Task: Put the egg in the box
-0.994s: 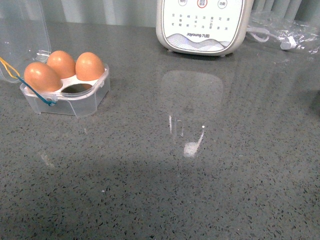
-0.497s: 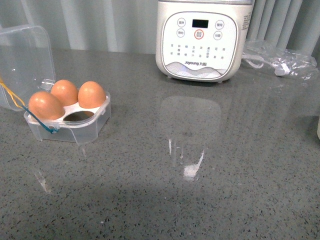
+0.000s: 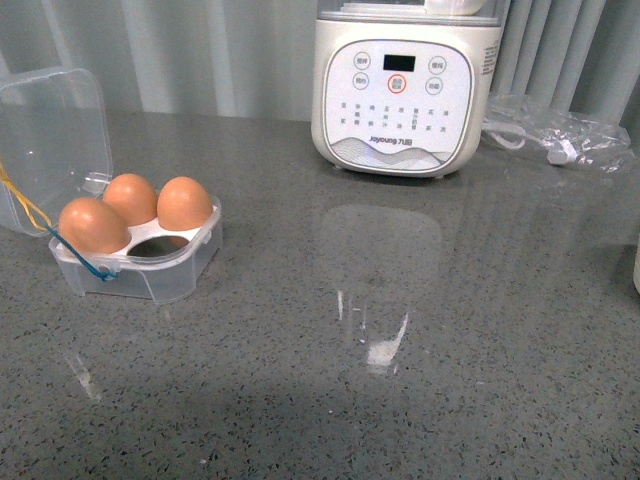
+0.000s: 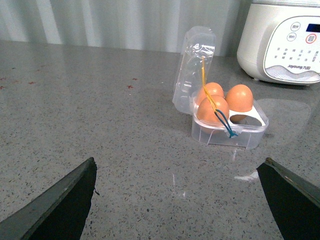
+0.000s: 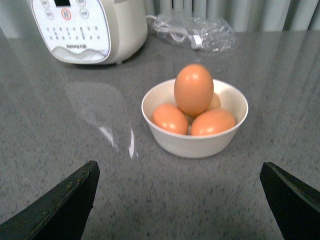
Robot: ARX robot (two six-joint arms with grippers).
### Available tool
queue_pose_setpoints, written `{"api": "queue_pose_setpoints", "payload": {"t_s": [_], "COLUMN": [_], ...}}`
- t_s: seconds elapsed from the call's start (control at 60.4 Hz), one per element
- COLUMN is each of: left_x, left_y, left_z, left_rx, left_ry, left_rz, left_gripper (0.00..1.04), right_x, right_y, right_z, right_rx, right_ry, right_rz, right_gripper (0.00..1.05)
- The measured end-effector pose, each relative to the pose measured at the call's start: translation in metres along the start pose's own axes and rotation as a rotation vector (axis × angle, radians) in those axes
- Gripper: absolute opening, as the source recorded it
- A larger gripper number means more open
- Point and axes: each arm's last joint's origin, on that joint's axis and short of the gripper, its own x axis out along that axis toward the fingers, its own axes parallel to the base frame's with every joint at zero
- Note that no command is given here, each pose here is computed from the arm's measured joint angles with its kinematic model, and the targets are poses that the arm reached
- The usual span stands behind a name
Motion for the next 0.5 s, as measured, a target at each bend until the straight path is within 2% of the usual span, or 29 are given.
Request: {"api": "queue_pose_setpoints", "payload": {"t_s": [0.199,0.497], "left_x": [0.000,0.000], "left_y": [0.000,0.000], "left_z": [0.000,0.000], "left_rx": [0.000,0.000], "left_ry": [0.000,0.000], "left_rz": [0.000,0.000], "left_gripper": [0.98,0.98], "right_x": [0.036,0.105], "right_y": [-0.014,-0.021], "right_z": [0.051,0.082], "right_rx": [-0.015,0.038], "right_ry": [-0.112,-0.023], "right_rz": [-0.005,0.035], "right_gripper": [0.98,0.98]}}
